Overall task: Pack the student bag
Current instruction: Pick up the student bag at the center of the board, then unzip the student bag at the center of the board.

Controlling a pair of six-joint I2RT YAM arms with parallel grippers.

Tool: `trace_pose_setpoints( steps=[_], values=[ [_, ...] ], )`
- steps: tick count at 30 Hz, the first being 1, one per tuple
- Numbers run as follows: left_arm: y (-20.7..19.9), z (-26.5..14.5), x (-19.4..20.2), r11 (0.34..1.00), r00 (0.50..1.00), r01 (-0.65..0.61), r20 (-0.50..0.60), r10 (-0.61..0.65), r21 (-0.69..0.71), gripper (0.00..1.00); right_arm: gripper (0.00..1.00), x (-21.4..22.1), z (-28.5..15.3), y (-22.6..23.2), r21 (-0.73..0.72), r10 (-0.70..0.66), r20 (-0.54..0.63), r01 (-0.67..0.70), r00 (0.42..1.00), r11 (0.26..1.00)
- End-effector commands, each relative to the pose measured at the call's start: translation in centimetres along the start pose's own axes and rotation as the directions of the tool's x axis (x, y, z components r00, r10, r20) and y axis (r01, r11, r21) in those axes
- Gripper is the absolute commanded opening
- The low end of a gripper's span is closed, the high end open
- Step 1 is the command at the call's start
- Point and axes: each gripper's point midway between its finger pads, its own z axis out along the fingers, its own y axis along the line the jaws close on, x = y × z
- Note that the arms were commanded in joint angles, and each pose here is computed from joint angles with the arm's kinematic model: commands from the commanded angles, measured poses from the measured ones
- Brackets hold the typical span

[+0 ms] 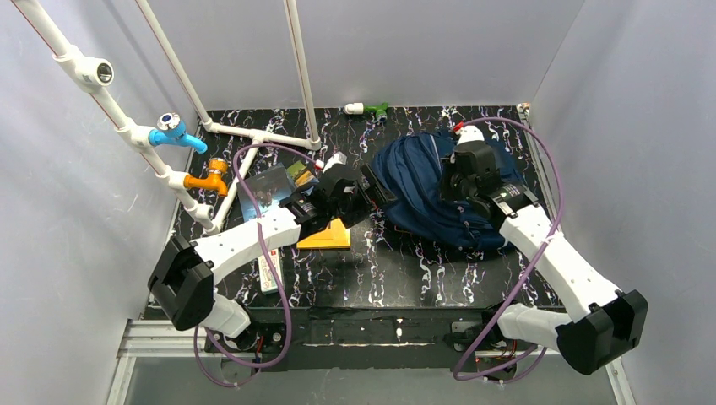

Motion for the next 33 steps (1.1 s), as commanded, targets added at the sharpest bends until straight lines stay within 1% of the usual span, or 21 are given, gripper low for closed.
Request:
trace_pose_setpoints(
  steps=[1,3,6,7,12,13,15,18,20,21,22,23,26,28,30,33],
  values=[
    [-1.3,0.7,-2.2,0.999,0.991,0.02,0.132,-0.025,0.034,0.99,0.01,-3.6,-2.4,1.3,-0.087,0.063,0.135,-0.051,0.989,0.995],
    [-1.1,1.3,-2.3,1.0,0.99,0.01,0.143,-0.013,0.022,0.96,0.01,-3.6,-2.9,1.2,-0.09,0.063,0.141,-0.05,0.988,0.995],
    [-0.3,2.2,-1.7,1.0,0.991,-0.001,0.132,0.001,-0.004,0.94,0.01,-3.5,-3.6,1.0,-0.091,0.061,0.147,-0.048,0.987,0.995],
    [-0.6,2.5,-1.7,1.0,0.991,-0.007,0.136,0.006,0.007,0.93,0.01,-3.4,-3.7,0.9,-0.09,0.061,0.146,-0.049,0.987,0.995],
    [-0.5,3.4,-1.1,0.998,0.987,-0.065,0.144,0.065,-0.006,0.88,0.01,-3.4,-4.5,0.9,-0.102,0.064,0.149,-0.049,0.987,0.994],
    [-0.6,3.4,-1.1,0.997,0.987,-0.075,0.144,0.075,-0.003,0.83,0.01,-3.3,-4.6,1.0,-0.106,0.065,0.147,-0.049,0.987,0.993],
    [-1.1,3.5,-1.2,0.994,0.984,-0.107,0.143,0.105,0.004,0.67,0.01,-3.2,-4.7,1.0,-0.111,0.066,0.144,-0.05,0.987,0.993],
    [-2.0,3.2,-1.1,0.989,0.982,-0.146,0.129,0.14,0.035,0.38,0.01,-2.8,-4.6,0.8,-0.098,0.055,0.126,-0.042,0.991,0.994],
    [-2.5,2.8,-0.8,0.983,0.98,-0.171,0.115,0.164,0.058,0.21,0.01,-2.2,-4.6,0.5,-0.087,0.043,0.11,-0.034,0.993,0.996],
    [-2.8,2.4,-0.7,0.981,0.979,-0.18,0.109,0.172,0.071,0.11,0.04,-2.0,-4.6,0.4,-0.081,0.038,0.104,-0.03,0.994,0.996],
    [-3.0,2.1,-0.7,0.979,0.978,-0.186,0.106,0.178,0.08,0.04,0.11,-1.6,-4.5,0.1,-0.071,0.033,0.096,-0.026,0.995,0.997],
    [-3.0,1.8,-0.6,0.978,0.978,-0.188,0.103,0.179,0.087,0.0,0.16,-1.3,-4.5,-0.2,-0.058,0.03,0.089,-0.025,0.996,0.998],
    [-3.0,0.8,-0.4,0.976,0.978,-0.192,0.101,0.182,0.105,0.0,0.42,0.0,-4.5,-1.0,-0.024,0.02,0.058,-0.019,0.998,1.0],
    [-3.1,0.2,-0.5,0.972,0.976,-0.203,0.106,0.191,0.116,0.0,0.56,1.3,-4.6,-1.5,-0.005,0.006,0.015,-0.006,1.0,1.0],
    [-3.3,-0.5,-0.7,0.97,0.974,-0.209,0.115,0.195,0.128,0.0,0.65,2.3,-4.9,-2.0,0.009,-0.01,-0.027,0.01,1.0,1.0],
    [-3.6,-1.1,-1.0,0.968,0.973,-0.209,0.129,0.192,0.137,0.0,0.73,3.5,-6.0,-2.7,0.032,-0.022,-0.081,0.024,0.996,0.999]
  ],
)
